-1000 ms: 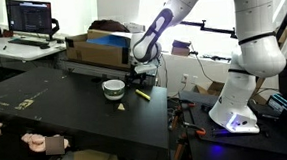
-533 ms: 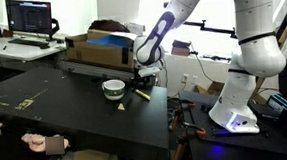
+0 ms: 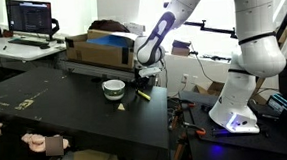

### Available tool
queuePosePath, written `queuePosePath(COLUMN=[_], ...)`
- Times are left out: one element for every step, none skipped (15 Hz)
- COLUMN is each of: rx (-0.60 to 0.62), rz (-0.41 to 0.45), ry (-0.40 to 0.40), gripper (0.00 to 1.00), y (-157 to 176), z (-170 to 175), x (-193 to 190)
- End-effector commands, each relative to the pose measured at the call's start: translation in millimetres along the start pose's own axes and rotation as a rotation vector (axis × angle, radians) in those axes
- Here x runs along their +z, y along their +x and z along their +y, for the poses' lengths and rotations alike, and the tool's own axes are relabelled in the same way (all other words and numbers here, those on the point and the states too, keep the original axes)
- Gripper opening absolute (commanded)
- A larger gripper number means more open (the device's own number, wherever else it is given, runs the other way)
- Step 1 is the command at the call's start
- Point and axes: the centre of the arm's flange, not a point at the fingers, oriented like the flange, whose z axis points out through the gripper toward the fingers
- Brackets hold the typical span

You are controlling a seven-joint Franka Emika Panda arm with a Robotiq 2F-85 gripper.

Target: Move the white mug backwards, put the yellow marker inside the mug

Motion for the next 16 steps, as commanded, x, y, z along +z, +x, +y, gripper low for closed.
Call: queuePosePath(rx=[-0.007,-0.007,-0.008,-0.009,-0.01,-0.009,-0.007,-0.002,0.005,0.009,0.009,0.014,0.016,0.015,0.018,0.022], rz=[0.014,0.013,0.011,0.012,0.013,0.014,0.015,0.016,0.015,0.014,0.014,0.009,0.013,0.02,0.026,0.029], ry=[0.013,0.011,0.01,0.009,0.008,0.007,0.006,0.006,0.006,0.012,0.018,0.02,0.025,0.028,0.029,0.03], gripper=[0.12,0.03,0.0,0.03,0.05,0.05,0.05,0.05,0.05,0.05,0.05,0.05,0.05,0.05,0.05,0.05], y=[-6.5,-6.4,-6.5,-6.5,-6.8,-6.6,-7.2,-8.6,-9.7,-11.6,-13.7,-16.2,-19.2,-21.6,-23.9,-25.5], z=[3.0,2.9,2.8,2.6,2.4,2.0,2.0,2.3,2.5,3.3,4.0,5.2,7.2,9.0,11.3,13.4], x=[-6.8,-6.3,-5.9,-6.2,-6.7,-7.0,-8.6,-11.0,-13.1,-16.3,-19.5,-23.7,-28.7,-32.8,-37.7,-41.5])
